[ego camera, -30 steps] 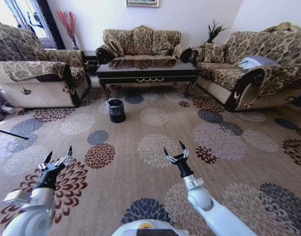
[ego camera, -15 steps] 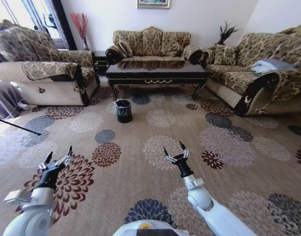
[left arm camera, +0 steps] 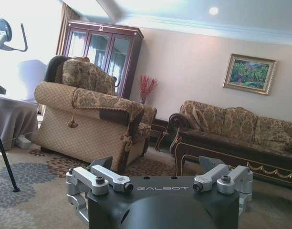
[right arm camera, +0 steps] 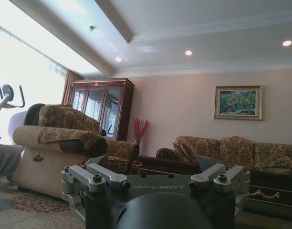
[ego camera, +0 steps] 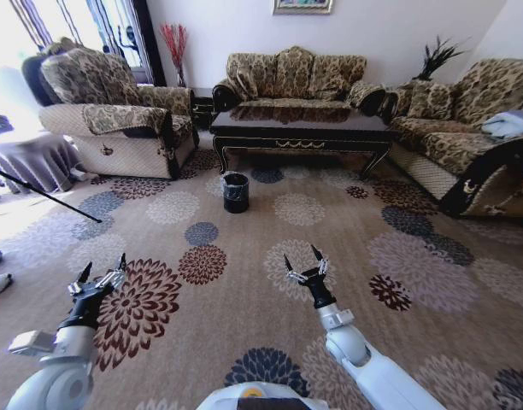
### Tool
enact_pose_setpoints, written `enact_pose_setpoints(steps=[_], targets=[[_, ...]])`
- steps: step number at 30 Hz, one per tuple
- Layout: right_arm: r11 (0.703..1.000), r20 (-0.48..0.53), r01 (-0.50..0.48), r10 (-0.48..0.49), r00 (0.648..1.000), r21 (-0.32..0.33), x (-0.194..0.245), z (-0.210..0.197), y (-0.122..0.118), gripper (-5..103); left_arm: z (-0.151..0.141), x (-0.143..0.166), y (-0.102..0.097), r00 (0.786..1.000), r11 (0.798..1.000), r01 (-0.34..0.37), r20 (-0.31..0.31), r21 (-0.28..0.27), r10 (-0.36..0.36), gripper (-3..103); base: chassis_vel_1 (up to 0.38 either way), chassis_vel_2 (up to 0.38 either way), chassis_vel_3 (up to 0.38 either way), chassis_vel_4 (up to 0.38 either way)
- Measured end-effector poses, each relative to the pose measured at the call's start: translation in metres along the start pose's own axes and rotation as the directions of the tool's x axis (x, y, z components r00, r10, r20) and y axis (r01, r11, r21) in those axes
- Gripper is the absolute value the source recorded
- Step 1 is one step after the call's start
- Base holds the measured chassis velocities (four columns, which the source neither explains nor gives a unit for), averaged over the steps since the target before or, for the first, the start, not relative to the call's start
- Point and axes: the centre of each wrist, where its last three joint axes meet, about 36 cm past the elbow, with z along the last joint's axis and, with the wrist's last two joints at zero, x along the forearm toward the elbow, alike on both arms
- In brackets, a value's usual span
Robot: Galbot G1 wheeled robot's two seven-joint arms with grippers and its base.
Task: Move to the front of the table and pick up the trash from the floor, then place it into the trash bin.
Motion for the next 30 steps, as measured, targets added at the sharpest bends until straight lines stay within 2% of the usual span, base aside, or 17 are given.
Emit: enact_pose_setpoints(steps=[30], targets=[[1.000, -0.001, -0.005, 0.005, 1.000, 0.002, 0.0000, 0.0013, -0.0005, 100, 0.0046, -0.0001, 0.0032, 1.000, 1.000, -0.005, 0.007, 0.004, 0.005, 100, -0.010, -0.010, -0.012, -0.010]])
